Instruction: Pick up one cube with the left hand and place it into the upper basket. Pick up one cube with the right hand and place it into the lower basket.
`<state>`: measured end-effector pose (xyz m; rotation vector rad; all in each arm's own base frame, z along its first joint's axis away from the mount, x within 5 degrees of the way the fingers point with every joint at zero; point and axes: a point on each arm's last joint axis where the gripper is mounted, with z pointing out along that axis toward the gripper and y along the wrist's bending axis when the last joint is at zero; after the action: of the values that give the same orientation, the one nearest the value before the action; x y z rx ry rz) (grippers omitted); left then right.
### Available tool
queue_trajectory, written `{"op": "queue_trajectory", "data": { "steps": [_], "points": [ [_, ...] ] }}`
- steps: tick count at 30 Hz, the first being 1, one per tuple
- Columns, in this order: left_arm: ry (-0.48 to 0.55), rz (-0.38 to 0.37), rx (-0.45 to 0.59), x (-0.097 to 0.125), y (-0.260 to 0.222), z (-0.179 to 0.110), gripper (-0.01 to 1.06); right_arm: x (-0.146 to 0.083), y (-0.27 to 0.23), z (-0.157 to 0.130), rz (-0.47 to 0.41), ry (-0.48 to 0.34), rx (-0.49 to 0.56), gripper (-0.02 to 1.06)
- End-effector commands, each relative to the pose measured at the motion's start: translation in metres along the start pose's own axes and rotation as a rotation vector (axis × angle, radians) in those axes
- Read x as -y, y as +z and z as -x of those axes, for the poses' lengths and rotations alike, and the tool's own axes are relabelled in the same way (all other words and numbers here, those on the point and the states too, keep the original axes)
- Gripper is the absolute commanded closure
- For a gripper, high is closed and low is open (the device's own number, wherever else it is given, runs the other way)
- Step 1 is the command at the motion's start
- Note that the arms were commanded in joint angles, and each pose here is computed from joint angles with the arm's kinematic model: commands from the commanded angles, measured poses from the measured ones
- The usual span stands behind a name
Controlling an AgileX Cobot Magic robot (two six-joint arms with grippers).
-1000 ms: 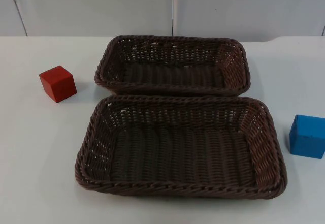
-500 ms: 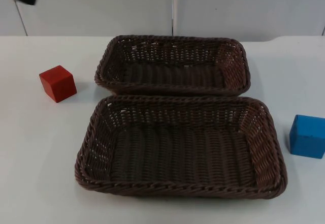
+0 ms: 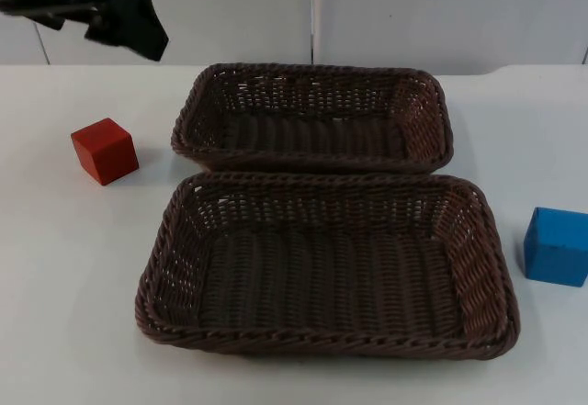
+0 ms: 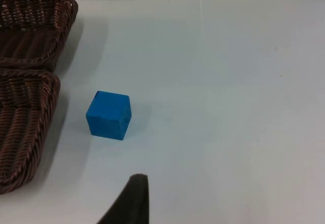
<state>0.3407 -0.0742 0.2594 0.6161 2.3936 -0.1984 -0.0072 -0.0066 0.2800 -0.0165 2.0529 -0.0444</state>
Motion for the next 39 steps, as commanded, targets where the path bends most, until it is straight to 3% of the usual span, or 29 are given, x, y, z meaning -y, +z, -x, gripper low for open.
{"op": "queue_trajectory", "data": {
  "steps": [1, 26, 39],
  "points": [
    [0.025, 0.009, -0.010, -0.002, 0.009, 0.003, 0.00, 0.000, 0.000, 0.000, -0.007, -0.001, 0.008, -0.01],
    [0.141, 0.117, -0.176, -0.049, 0.119, -0.006, 0.00, 0.000, 0.000, 0.000, -0.007, -0.001, 0.008, -0.01],
    [0.056, 0.146, -0.189, -0.080, 0.140, -0.012, 0.00, 0.000, 0.000, 0.000, -0.007, -0.001, 0.008, -0.01]
  ]
}}
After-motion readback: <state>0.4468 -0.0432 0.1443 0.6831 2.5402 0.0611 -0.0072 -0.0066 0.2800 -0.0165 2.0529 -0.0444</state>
